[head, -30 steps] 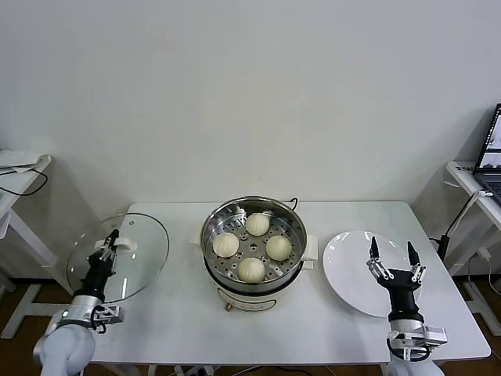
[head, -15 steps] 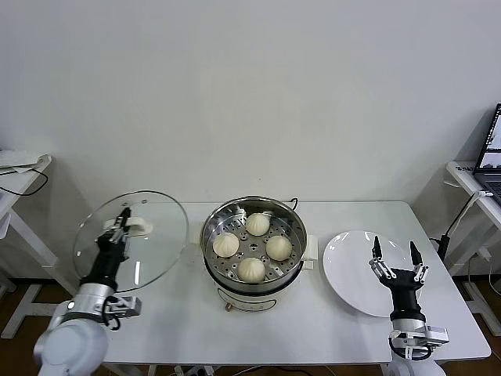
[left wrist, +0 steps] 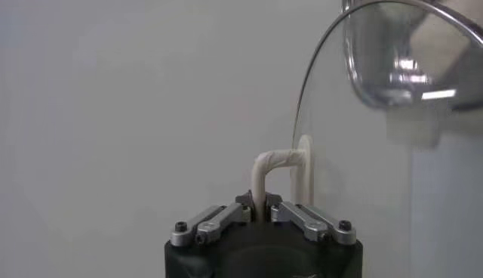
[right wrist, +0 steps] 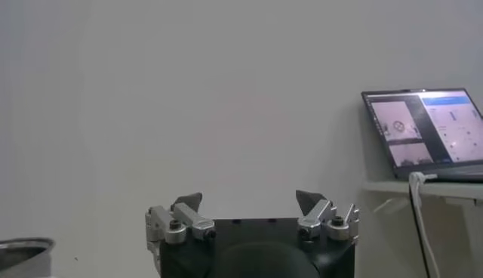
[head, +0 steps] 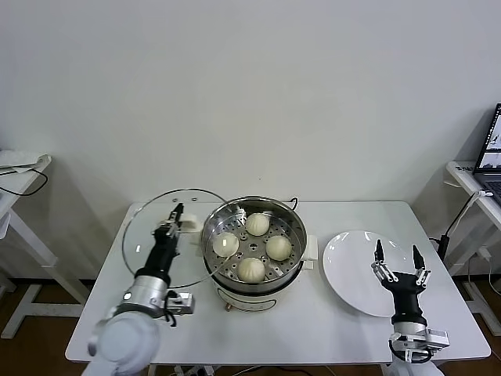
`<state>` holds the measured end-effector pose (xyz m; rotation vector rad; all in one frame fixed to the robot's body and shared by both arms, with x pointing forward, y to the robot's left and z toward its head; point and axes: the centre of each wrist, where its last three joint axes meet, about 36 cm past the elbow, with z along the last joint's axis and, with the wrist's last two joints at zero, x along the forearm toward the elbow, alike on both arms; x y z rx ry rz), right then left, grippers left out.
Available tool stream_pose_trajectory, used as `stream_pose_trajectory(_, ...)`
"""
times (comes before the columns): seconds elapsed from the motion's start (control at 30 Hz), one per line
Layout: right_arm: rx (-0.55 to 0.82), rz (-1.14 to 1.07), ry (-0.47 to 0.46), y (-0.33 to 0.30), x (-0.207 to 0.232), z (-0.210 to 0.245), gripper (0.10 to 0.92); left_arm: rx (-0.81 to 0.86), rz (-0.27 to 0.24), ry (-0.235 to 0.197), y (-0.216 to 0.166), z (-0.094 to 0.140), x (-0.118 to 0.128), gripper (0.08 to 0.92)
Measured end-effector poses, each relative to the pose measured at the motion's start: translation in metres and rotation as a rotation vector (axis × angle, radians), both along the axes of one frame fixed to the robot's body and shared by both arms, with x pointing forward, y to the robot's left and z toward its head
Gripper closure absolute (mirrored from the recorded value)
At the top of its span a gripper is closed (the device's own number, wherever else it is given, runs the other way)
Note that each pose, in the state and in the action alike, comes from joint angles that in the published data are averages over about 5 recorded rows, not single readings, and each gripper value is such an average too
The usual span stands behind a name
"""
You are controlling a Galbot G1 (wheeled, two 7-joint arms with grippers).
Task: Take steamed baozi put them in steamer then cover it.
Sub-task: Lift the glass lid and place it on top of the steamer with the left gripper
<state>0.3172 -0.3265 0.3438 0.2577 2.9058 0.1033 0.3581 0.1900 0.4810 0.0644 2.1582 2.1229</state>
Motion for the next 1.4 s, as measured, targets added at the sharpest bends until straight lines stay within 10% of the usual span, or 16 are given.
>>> stream_pose_trajectory(1.4, -0.024, -0.019, 0.038, -0.002, 0.002, -0.021, 0.200, -0.028, 0.008, 0.043, -0.156, -0.021, 0.039, 0.810)
